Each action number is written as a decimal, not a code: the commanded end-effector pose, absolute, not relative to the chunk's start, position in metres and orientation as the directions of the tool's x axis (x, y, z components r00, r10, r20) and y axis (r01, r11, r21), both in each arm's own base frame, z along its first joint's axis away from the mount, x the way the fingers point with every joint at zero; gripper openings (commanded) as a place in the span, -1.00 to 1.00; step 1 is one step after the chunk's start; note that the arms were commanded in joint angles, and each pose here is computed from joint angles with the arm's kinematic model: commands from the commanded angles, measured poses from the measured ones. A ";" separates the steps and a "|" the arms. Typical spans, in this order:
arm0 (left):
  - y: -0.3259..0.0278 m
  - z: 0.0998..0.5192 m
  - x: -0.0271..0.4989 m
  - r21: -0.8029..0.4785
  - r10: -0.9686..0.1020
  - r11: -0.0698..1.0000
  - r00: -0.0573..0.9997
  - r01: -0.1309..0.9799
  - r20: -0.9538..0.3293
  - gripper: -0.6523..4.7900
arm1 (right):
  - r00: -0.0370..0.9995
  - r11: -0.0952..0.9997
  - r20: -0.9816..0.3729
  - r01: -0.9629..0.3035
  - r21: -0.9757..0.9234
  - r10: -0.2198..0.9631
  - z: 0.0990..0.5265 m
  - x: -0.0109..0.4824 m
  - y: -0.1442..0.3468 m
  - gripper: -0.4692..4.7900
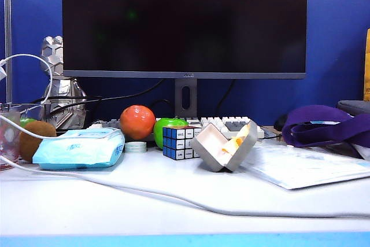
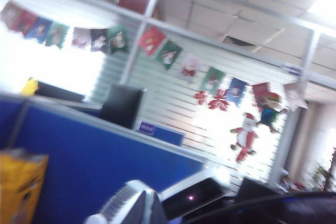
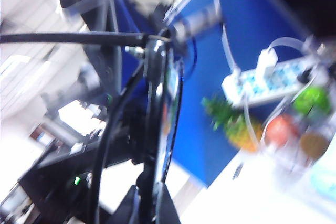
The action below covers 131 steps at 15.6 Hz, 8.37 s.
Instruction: Pick up the glasses, fold the temples of the glasses, place the glasses into the glasses case, and finally close the glasses case.
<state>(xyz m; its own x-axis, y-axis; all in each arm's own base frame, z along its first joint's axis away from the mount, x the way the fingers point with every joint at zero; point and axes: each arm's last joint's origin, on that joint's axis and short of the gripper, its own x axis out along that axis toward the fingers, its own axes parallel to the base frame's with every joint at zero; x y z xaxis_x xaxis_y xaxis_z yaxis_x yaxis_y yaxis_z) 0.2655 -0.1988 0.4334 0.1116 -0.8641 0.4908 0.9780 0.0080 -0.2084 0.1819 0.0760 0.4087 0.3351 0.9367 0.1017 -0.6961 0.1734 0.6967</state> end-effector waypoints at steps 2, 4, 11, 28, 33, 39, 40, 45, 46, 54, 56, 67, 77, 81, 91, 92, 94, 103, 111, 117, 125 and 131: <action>-0.198 0.447 0.256 -0.120 -0.883 -0.095 -0.027 0.988 0.469 -0.78 | 0.319 0.187 0.039 -0.647 0.739 0.947 0.400 0.183 0.077 -0.84; -0.199 0.448 0.254 -0.115 -0.894 -0.135 -0.071 0.984 0.442 -0.78 | 0.315 0.188 0.032 -0.640 0.746 0.948 0.399 0.184 0.077 -0.84; -0.203 0.445 0.251 -0.125 -0.912 -0.213 -0.151 0.969 0.380 -0.78 | 0.222 0.131 0.020 -0.644 0.754 0.975 0.395 0.180 0.100 -0.84; -0.229 0.427 0.240 -0.161 -0.936 -0.316 -0.278 0.935 0.217 -0.78 | 0.209 -0.033 0.239 -0.684 0.729 0.948 0.427 0.174 0.096 -0.84; -0.224 0.437 0.239 -0.074 -0.930 -0.231 -0.198 0.970 0.311 -0.78 | 0.262 0.063 0.160 -0.677 0.733 0.952 0.415 0.179 0.096 -0.84; -0.205 0.437 0.253 -0.168 -0.955 -0.083 -0.030 0.982 0.294 -0.78 | 0.525 0.308 0.080 -0.609 0.731 0.847 0.404 0.196 0.063 -0.84; -0.208 0.427 0.259 -0.235 -0.969 0.006 0.064 0.972 0.238 -0.78 | 0.547 0.325 0.079 -0.602 0.729 0.833 0.403 0.198 0.058 -0.84; -0.217 0.352 0.284 -0.319 -0.759 0.650 0.575 0.690 -0.305 -0.78 | 0.661 0.475 0.077 -0.610 0.634 0.746 0.403 0.202 0.037 -0.84; -0.221 0.338 0.290 -0.326 -0.745 0.664 0.565 0.672 -0.354 -0.78 | 0.671 0.492 0.069 -0.606 0.625 0.738 0.402 0.202 0.037 -0.84; -0.253 0.204 0.335 -0.369 -0.578 0.799 0.436 0.475 -0.690 0.14 | 0.680 0.505 0.039 -0.580 0.639 0.732 0.399 0.203 0.036 -0.84; -0.257 0.177 0.340 -0.363 -0.547 0.818 0.408 0.446 -0.731 0.14 | 0.679 0.505 0.036 -0.578 0.641 0.733 0.398 0.202 0.037 -0.84; -0.273 0.192 0.329 -0.419 -0.639 0.746 0.377 0.518 -0.671 -0.78 | 0.680 0.505 0.043 -0.584 0.635 0.732 0.401 0.199 0.036 -0.84; -0.210 0.280 0.322 -0.629 -0.826 0.555 0.270 0.544 -0.495 -0.78 | 0.684 0.511 0.020 -0.564 0.649 0.729 0.398 0.198 0.036 -0.84; -0.207 0.278 0.321 -0.613 -0.827 0.545 0.245 0.572 -0.506 -0.78 | 0.729 0.599 -0.059 -0.510 0.618 0.682 0.389 0.199 0.035 -0.84; -0.232 0.264 0.295 0.309 -0.231 0.737 0.653 0.601 -0.722 -0.78 | 0.708 0.730 -0.307 -0.424 0.536 0.636 0.357 0.207 0.037 -0.84; -0.244 0.261 0.290 0.408 -0.211 0.658 0.675 0.632 -0.707 -0.78 | 0.687 0.749 -0.354 -0.433 0.501 0.634 0.351 0.208 0.043 -0.84; -0.253 0.255 0.286 0.444 -0.207 0.617 0.678 0.650 -0.706 -0.78 | 0.654 0.770 -0.420 -0.453 0.449 0.629 0.343 0.208 0.050 -0.84; -0.273 0.230 0.280 0.395 -0.355 0.353 0.512 0.848 -0.782 -0.78 | 0.616 0.742 -0.628 -0.664 -0.088 0.477 0.318 0.209 0.063 -0.84; -0.276 0.228 0.280 0.368 -0.417 0.269 0.452 0.890 -0.788 -0.78 | 0.518 0.512 -0.724 -0.818 -0.263 0.455 0.293 0.226 0.071 -0.84; -0.281 0.203 0.287 0.356 -0.382 0.253 0.431 0.899 -0.817 -0.61 | 0.543 0.452 -0.740 -0.817 -0.358 0.396 0.283 0.235 0.086 -0.84; -0.273 0.236 0.278 0.324 -0.404 0.385 0.473 0.864 -0.783 -0.40 | 0.569 0.474 -0.753 -0.790 -0.389 0.330 0.282 0.235 0.083 -0.84; -0.264 0.252 0.268 0.264 -0.441 0.396 0.434 0.879 -0.786 -0.47 | 0.553 0.470 -0.767 -0.799 -0.376 0.326 0.281 0.234 0.083 -0.84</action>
<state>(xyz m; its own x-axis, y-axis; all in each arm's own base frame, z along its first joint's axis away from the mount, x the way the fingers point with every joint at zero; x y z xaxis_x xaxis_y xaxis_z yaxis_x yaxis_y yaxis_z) 0.2669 -0.2615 0.2568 0.4580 -0.4240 -0.7813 0.8670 0.4070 0.2873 0.2338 0.0822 0.2780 0.5449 0.3176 -0.7760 -0.8019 0.4676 -0.3718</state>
